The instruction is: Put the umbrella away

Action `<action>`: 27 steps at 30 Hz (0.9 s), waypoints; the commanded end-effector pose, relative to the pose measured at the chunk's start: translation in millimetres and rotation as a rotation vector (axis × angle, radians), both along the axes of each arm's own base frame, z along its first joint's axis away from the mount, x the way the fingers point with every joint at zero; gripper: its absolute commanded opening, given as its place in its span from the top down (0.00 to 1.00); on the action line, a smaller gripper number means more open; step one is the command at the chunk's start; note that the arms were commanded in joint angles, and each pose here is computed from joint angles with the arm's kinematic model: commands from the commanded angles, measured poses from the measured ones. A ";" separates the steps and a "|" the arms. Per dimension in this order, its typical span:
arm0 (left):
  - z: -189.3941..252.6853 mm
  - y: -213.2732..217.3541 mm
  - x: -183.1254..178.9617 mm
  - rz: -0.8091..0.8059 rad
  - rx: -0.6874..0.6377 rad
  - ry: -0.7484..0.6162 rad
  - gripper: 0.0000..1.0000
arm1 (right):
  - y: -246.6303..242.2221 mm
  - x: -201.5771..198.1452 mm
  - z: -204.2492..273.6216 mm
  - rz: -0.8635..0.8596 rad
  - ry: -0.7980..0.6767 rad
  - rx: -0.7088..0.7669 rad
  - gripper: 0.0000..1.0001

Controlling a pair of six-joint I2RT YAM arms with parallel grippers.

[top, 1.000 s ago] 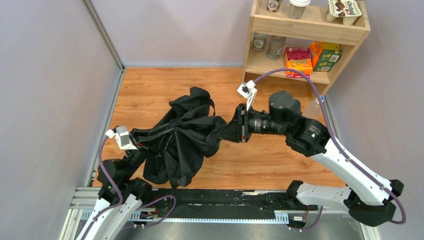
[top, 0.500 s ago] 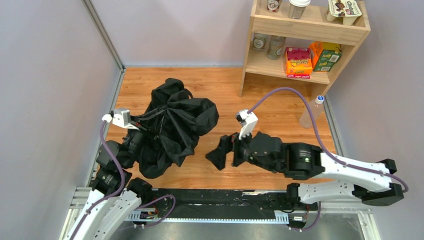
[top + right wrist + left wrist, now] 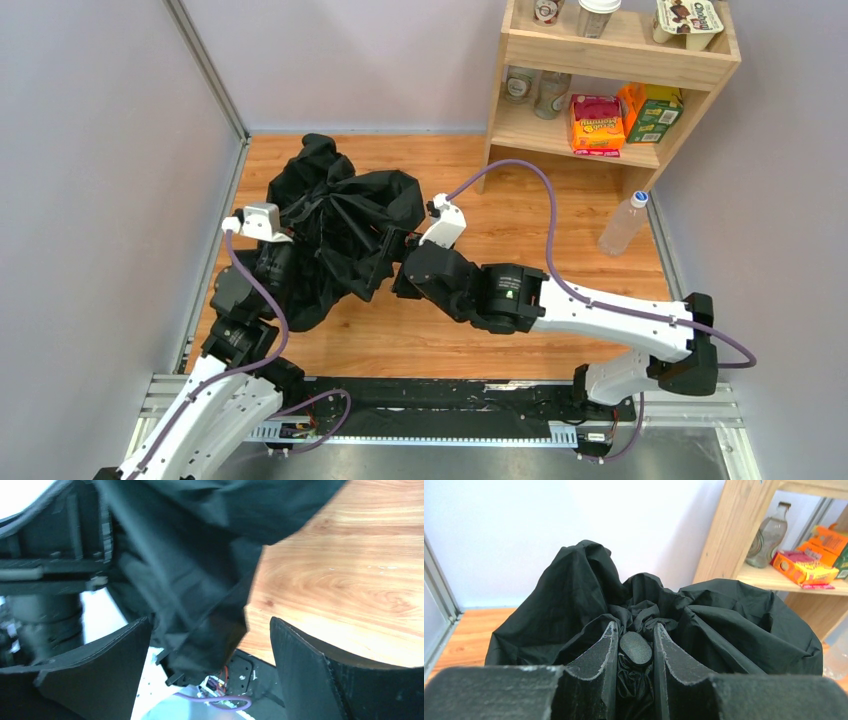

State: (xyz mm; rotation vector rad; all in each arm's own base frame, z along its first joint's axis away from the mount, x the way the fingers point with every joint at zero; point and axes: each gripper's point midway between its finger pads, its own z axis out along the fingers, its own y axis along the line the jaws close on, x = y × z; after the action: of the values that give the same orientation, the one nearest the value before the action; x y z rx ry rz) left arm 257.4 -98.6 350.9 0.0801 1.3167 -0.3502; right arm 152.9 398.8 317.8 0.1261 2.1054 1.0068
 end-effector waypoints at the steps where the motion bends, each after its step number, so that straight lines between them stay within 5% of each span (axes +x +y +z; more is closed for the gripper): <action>1: 52.5 17.2 -14.3 0.052 -0.069 -0.187 1.00 | -7.4 10.3 -5.3 -0.054 0.020 -0.027 0.12; 2: 52.4 17.9 -14.4 0.055 -0.075 -0.185 1.00 | -11.0 7.6 -15.9 -0.037 0.021 -0.056 0.16; 6: 56.1 25.3 -20.0 0.073 -0.115 -0.196 1.00 | -37.9 0.4 -37.0 0.002 -0.012 -0.126 0.64; 10: 52.6 28.1 -21.3 0.081 -0.130 -0.178 1.00 | -51.1 -25.3 -33.1 0.165 -0.057 -0.034 0.66; 14: 50.1 25.7 -27.0 0.050 -0.163 -0.175 1.00 | -66.7 -33.9 -15.1 0.226 -0.131 0.061 1.00; 17: 50.1 27.1 -30.4 0.041 -0.202 -0.171 1.00 | -61.5 -39.9 6.9 0.305 -0.198 0.101 0.99; 20: 50.0 27.0 -33.4 0.031 -0.218 -0.158 1.00 | -49.2 -46.3 23.6 0.380 -0.212 0.113 0.57; 23: 51.5 24.3 -37.2 -0.002 -0.272 -0.149 1.00 | -36.9 -51.4 34.5 0.432 -0.228 0.145 0.47; 26: 50.5 18.8 -41.3 -0.049 -0.325 -0.139 1.00 | -28.0 -51.3 34.4 0.460 -0.239 0.130 0.49; 27: 47.4 15.0 -41.2 -0.071 -0.351 -0.126 1.00 | -22.4 -54.1 35.5 0.495 -0.264 0.128 0.59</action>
State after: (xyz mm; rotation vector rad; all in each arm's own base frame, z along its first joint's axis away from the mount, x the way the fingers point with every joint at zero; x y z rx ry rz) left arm 230.2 -79.5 372.3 -0.0819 1.2087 -0.4630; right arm 107.6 360.3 321.3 -0.3339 1.9802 1.2710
